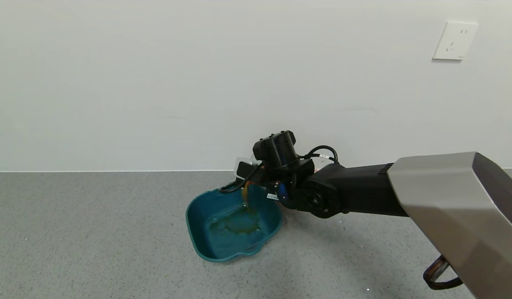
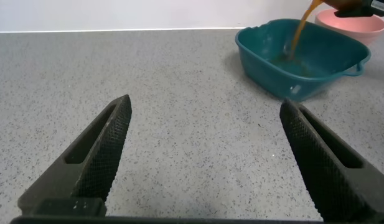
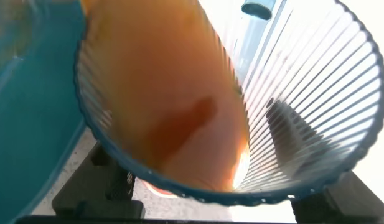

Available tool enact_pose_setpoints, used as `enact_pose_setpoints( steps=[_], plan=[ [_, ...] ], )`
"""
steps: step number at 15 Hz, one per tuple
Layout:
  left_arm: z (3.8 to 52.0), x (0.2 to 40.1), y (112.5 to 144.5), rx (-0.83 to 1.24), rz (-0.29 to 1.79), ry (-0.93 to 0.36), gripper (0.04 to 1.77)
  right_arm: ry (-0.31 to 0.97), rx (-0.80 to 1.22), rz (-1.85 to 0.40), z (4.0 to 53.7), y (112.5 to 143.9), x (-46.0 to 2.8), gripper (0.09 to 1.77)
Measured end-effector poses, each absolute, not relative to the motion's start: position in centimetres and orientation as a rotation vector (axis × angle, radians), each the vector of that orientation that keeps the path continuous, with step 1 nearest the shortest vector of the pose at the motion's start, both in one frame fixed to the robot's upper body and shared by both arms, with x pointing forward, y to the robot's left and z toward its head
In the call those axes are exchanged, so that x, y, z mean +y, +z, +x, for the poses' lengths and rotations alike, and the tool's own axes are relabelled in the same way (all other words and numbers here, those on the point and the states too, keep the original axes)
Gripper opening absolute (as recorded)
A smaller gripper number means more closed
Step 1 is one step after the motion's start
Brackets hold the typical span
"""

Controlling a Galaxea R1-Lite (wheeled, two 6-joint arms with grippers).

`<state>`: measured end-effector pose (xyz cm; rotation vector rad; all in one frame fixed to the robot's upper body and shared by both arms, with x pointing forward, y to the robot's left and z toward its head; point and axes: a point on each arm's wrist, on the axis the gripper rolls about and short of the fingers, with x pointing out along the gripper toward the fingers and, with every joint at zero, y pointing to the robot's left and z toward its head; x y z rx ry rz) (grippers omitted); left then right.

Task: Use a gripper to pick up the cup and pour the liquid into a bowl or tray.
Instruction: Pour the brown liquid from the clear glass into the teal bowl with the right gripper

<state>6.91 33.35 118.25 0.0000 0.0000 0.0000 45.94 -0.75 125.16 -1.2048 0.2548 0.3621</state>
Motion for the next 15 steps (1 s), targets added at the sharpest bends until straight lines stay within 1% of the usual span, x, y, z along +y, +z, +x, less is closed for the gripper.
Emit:
enact_pose_setpoints(
  steps=[8, 15],
  plan=[
    [6.91, 33.35, 118.25, 0.0, 0.0, 0.0, 1.72, 0.351, 0.249, -1.308, 45.49, 125.04, -0.29, 1.34],
    [6.91, 33.35, 118.25, 0.0, 0.0, 0.0, 1.72, 0.376, 0.235, -1.415, 45.11, 124.7, 0.12, 1.34]
  ],
)
